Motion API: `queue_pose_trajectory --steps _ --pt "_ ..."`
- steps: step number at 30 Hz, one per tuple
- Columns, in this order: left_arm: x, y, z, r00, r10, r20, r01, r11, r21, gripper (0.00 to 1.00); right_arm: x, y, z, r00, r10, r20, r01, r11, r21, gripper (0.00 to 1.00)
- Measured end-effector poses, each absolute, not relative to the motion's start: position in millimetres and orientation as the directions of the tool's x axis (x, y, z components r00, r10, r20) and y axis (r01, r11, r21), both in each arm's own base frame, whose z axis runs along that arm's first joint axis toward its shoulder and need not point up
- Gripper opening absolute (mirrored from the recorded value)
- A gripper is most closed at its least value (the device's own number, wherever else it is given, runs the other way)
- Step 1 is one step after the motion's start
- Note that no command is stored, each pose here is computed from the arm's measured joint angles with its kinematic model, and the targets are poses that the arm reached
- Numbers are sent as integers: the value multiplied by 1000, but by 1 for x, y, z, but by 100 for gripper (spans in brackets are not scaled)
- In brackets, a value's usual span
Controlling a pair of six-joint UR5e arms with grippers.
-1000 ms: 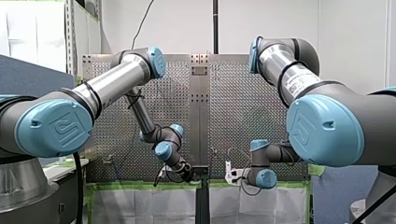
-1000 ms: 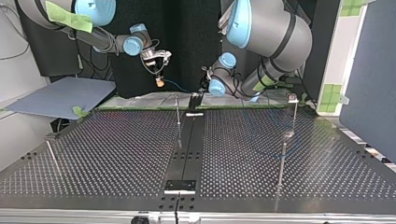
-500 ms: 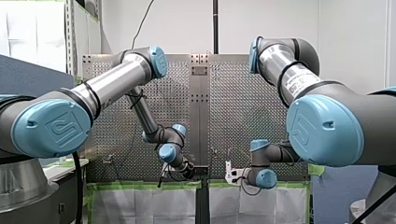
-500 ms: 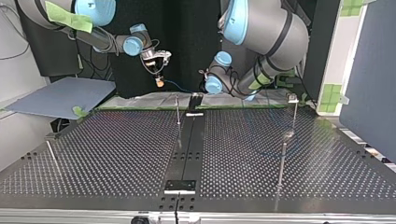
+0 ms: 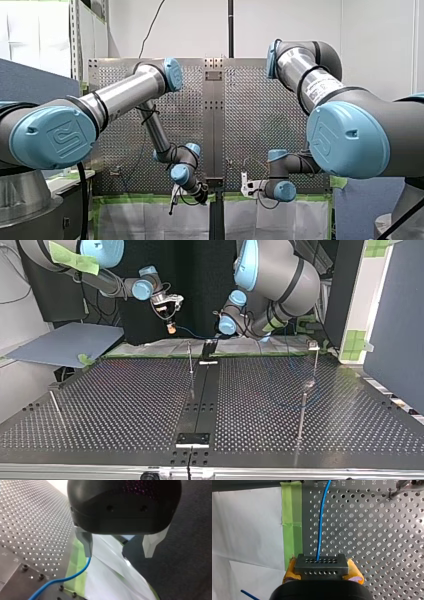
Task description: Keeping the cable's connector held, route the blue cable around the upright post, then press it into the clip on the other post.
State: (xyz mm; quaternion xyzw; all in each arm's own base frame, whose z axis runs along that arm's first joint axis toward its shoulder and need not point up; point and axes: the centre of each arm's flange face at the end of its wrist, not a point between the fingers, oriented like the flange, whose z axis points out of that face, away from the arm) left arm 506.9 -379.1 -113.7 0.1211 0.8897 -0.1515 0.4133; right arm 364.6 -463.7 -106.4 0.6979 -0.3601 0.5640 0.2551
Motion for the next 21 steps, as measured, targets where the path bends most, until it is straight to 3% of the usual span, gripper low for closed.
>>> queue_pose_trajectory --steps 11,21 --pt "516 -388 -112 -581 10 -814 333 916 -226 98 366 -465 -106 103 -213 972 -790 -611 -50 0" --pt "521 -393 -118 -594 -35 -804 312 911 -270 98 366 -465 -105 102 -209 973 -790 -612 -48 0"
